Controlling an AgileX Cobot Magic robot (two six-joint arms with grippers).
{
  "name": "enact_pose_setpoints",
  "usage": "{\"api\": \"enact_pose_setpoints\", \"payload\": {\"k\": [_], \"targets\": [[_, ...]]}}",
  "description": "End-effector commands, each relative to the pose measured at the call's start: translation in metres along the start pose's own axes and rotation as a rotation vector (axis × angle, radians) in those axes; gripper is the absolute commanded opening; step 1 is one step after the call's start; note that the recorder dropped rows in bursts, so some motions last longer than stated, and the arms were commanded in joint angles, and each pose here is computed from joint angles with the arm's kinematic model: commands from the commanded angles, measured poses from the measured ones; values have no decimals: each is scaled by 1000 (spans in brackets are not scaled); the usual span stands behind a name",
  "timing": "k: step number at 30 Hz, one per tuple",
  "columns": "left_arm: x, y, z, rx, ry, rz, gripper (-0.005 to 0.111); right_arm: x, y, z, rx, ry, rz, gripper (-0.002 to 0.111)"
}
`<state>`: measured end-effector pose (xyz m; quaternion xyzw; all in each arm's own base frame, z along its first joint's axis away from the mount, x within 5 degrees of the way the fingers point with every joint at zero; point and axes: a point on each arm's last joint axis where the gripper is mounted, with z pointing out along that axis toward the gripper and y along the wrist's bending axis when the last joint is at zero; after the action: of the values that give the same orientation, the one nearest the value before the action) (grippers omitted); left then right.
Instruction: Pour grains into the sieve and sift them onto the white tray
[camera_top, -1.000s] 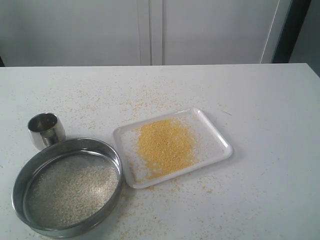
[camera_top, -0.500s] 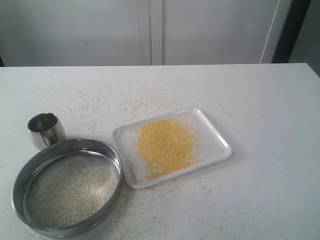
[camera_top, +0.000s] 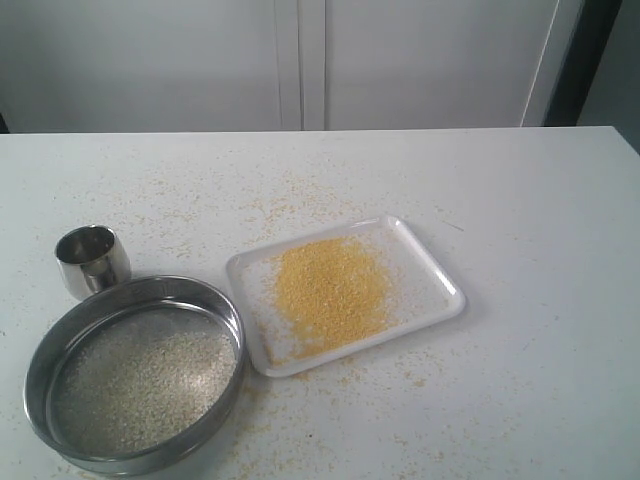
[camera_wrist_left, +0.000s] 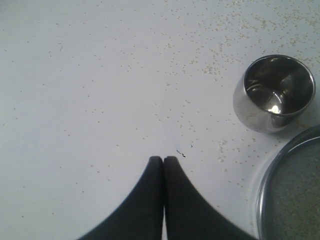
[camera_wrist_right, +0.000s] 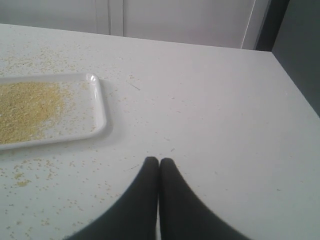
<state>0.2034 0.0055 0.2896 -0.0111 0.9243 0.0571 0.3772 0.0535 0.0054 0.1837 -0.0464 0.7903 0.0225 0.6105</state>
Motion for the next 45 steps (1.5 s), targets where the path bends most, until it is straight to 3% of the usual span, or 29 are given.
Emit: {"api": "enact_pose_setpoints", "payload": {"k": [1, 20, 27, 45], "targets": [[2, 1, 0, -5, 5, 0, 1, 1, 0, 0, 8, -2, 7, 0], [2, 1, -3, -5, -4, -2, 1, 1, 0, 0, 8, -2, 7, 0], [5, 3, -21, 1, -85, 5, 1, 1, 0, 0, 8, -2, 7, 0], [65, 2, -75, 70, -436, 91, 1, 1, 0, 0, 8, -2, 7, 0]]}}
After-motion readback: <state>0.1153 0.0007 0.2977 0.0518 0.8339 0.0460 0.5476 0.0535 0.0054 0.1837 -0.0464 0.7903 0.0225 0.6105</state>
